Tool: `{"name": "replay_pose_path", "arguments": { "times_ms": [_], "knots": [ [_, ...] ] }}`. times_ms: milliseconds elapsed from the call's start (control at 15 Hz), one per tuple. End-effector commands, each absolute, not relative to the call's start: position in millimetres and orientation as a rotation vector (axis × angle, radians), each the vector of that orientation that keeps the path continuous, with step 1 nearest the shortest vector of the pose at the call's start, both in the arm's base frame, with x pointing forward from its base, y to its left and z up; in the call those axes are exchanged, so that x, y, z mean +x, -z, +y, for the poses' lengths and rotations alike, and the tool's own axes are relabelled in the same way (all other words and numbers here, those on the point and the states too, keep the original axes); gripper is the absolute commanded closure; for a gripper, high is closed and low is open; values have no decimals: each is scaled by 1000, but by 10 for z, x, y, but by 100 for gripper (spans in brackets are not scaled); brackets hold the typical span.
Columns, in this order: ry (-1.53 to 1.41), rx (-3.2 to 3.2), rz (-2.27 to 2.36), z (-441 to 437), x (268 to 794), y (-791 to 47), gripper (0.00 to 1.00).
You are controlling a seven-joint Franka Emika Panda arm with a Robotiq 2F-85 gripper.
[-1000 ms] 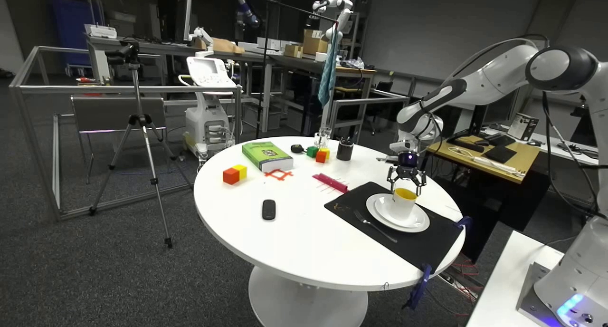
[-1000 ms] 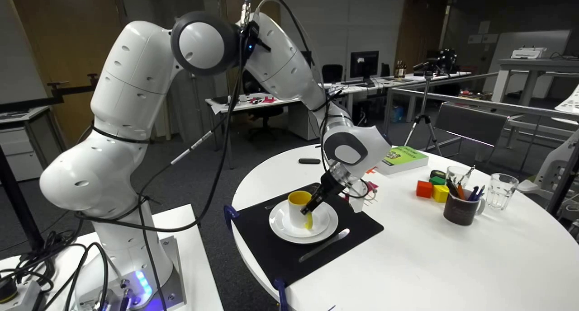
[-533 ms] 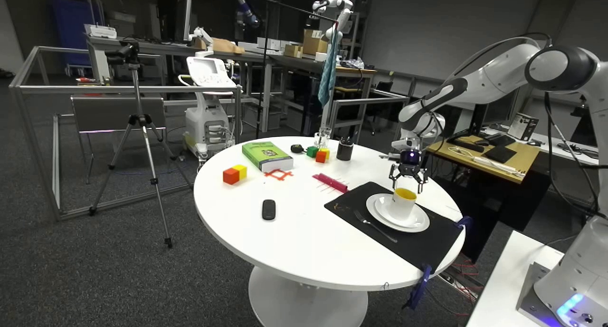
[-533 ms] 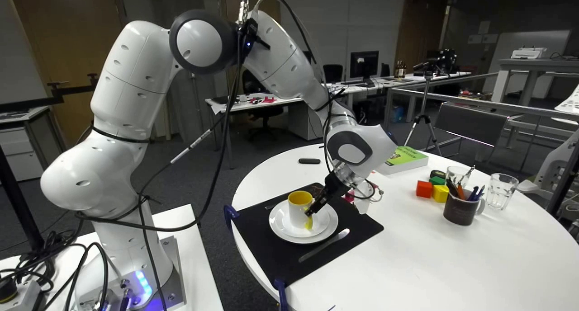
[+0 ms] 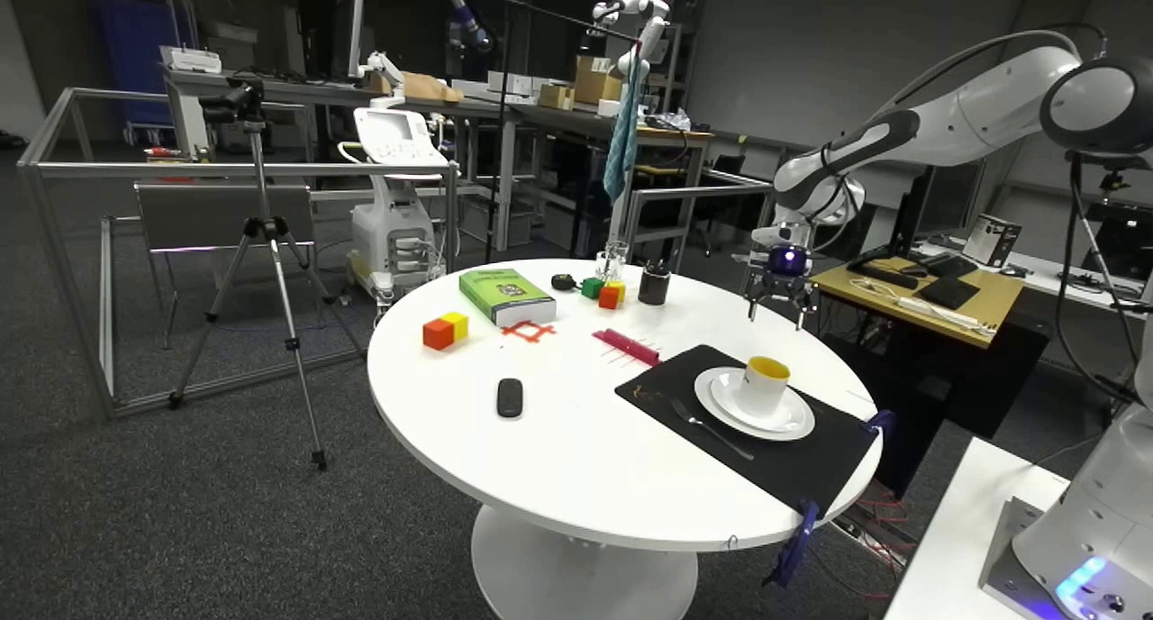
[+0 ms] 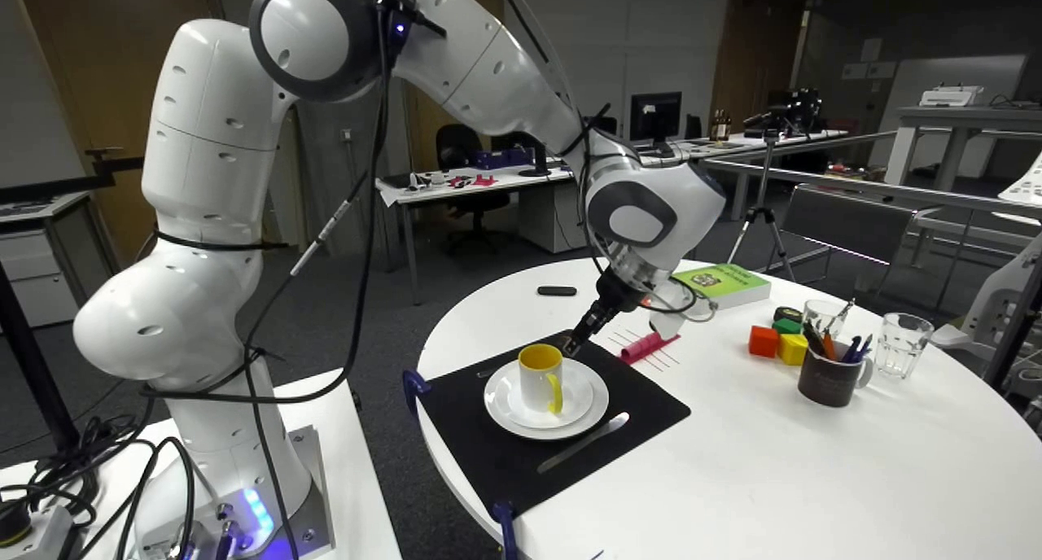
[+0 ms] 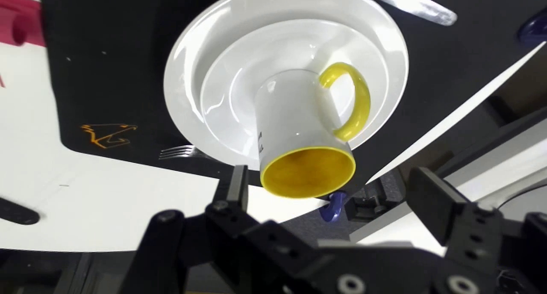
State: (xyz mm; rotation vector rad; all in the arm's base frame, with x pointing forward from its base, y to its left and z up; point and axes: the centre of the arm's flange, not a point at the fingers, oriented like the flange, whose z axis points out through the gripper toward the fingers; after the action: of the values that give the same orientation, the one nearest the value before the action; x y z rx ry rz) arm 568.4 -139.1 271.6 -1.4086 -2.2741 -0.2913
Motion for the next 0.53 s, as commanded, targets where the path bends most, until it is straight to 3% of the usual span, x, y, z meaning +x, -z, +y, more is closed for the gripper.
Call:
{"name": "replay_pose_path", "arguments": {
  "times_ms": [0, 467],
  "knots": [
    [293, -1657, -2231, -1391, 5450, -3395, 0],
    [283, -2101, -2025, -1414, 5059, -4184, 0]
  ]
}}
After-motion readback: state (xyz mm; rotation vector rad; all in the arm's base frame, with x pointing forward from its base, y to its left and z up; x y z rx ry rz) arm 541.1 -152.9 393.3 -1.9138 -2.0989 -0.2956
